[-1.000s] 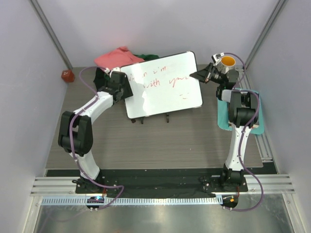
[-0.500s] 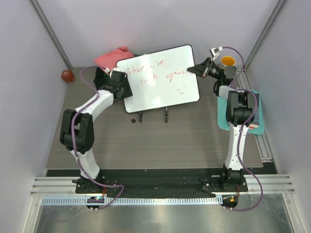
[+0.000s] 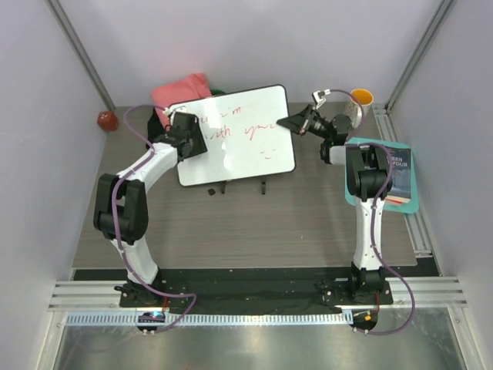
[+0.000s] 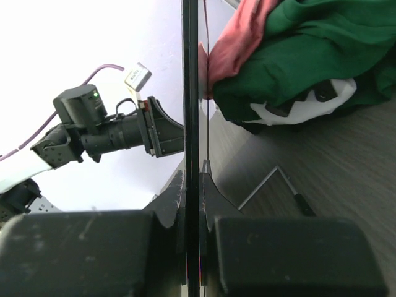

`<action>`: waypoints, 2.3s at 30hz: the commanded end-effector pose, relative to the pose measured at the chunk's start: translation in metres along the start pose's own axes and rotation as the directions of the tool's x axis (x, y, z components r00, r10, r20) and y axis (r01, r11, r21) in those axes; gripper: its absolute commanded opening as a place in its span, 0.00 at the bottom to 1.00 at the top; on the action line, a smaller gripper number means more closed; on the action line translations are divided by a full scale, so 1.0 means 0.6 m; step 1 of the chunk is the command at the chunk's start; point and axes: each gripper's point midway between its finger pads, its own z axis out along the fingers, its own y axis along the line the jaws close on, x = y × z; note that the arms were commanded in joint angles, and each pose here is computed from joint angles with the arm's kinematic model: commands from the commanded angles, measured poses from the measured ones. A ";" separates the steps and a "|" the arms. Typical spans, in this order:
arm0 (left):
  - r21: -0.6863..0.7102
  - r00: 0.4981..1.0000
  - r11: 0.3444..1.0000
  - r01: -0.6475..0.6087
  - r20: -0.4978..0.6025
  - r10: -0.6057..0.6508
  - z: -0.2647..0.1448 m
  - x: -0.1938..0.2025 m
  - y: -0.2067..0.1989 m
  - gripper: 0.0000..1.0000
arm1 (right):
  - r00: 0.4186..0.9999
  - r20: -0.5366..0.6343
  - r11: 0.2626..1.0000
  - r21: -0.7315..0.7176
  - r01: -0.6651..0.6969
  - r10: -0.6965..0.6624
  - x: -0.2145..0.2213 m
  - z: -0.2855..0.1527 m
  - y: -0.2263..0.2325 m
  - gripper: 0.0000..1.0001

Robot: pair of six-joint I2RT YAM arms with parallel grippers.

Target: Fold and stack the t-shirts

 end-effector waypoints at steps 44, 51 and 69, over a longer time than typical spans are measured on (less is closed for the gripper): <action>0.063 0.980 0.978 0.197 -0.011 -0.197 -0.009 0.037 0.014 0.70 | 0.901 0.207 0.901 -0.134 0.413 -0.382 -0.118 -0.060 0.159 0.01; 0.150 0.974 0.963 0.224 -0.019 -0.224 0.014 0.042 -0.015 0.70 | 0.906 0.200 0.907 -0.131 0.401 -0.372 -0.114 -0.061 0.151 0.01; 0.287 0.912 0.866 0.410 -0.162 -0.378 0.075 0.110 -0.019 0.65 | 0.925 0.198 0.928 -0.122 0.352 -0.325 -0.109 -0.065 0.127 0.01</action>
